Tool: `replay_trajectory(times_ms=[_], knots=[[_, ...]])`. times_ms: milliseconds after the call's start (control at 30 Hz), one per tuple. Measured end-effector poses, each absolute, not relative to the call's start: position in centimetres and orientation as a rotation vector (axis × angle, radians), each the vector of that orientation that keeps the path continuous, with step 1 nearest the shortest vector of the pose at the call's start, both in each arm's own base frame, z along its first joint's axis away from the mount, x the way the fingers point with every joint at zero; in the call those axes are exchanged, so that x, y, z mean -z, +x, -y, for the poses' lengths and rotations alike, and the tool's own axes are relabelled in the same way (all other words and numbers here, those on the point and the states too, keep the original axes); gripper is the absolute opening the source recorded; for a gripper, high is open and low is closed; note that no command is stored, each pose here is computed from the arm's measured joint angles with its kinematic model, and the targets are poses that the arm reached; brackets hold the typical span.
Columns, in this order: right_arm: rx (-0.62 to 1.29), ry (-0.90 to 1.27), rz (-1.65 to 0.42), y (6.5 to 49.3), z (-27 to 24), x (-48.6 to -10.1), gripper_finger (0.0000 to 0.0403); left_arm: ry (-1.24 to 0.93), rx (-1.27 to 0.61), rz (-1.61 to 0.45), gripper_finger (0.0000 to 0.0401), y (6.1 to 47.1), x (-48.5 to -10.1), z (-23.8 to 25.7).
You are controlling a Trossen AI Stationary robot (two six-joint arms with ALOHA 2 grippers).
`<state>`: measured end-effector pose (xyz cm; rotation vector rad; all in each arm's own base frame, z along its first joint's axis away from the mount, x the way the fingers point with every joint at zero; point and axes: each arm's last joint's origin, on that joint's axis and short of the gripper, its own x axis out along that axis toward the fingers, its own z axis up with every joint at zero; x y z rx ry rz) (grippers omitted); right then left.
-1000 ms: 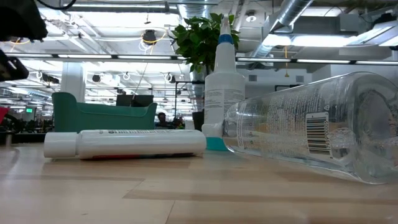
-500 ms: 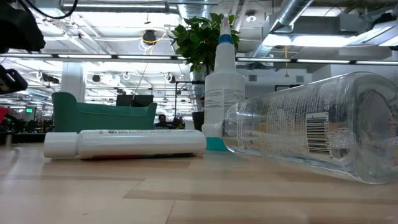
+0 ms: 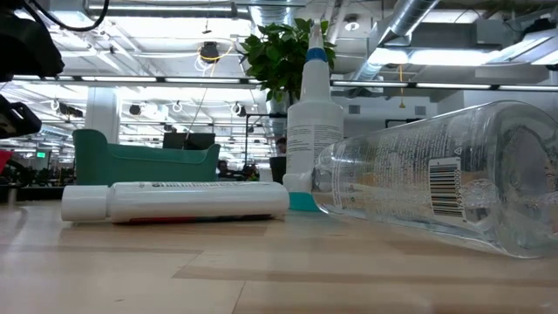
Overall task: Pick & Place Kitchen Items
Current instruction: Put the blue sponge into the red bin, then put the white towel into the green bin
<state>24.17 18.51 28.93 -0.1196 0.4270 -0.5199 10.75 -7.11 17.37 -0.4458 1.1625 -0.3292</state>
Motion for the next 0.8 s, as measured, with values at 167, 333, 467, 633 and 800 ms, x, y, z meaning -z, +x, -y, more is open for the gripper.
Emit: replay_trajectory(times_ms=[167,333,467,633,800], knots=[[0.508,-0.114,-0.438,24.18,-18.54,-28.89,0.025,-0.446,0.329,-1.163,0.0037,10.74,-17.37,7.1],[0.505,-0.112,-0.441,24.18,-18.55,-28.88,0.025,-0.445,0.327,-1.163,0.0069,10.74,-17.36,7.09],[0.505,-0.112,-0.441,24.18,-18.55,-28.88,0.025,-0.436,0.321,-1.152,0.0094,10.74,-17.4,7.05],[0.505,-0.112,-0.441,24.18,-18.55,-28.88,0.025,-0.412,0.317,-1.14,0.012,10.77,-17.39,7.01],[0.505,-0.112,-0.441,24.18,-18.55,-28.88,0.025,-0.404,0.319,-1.135,0.0137,10.78,-17.4,7.0]])
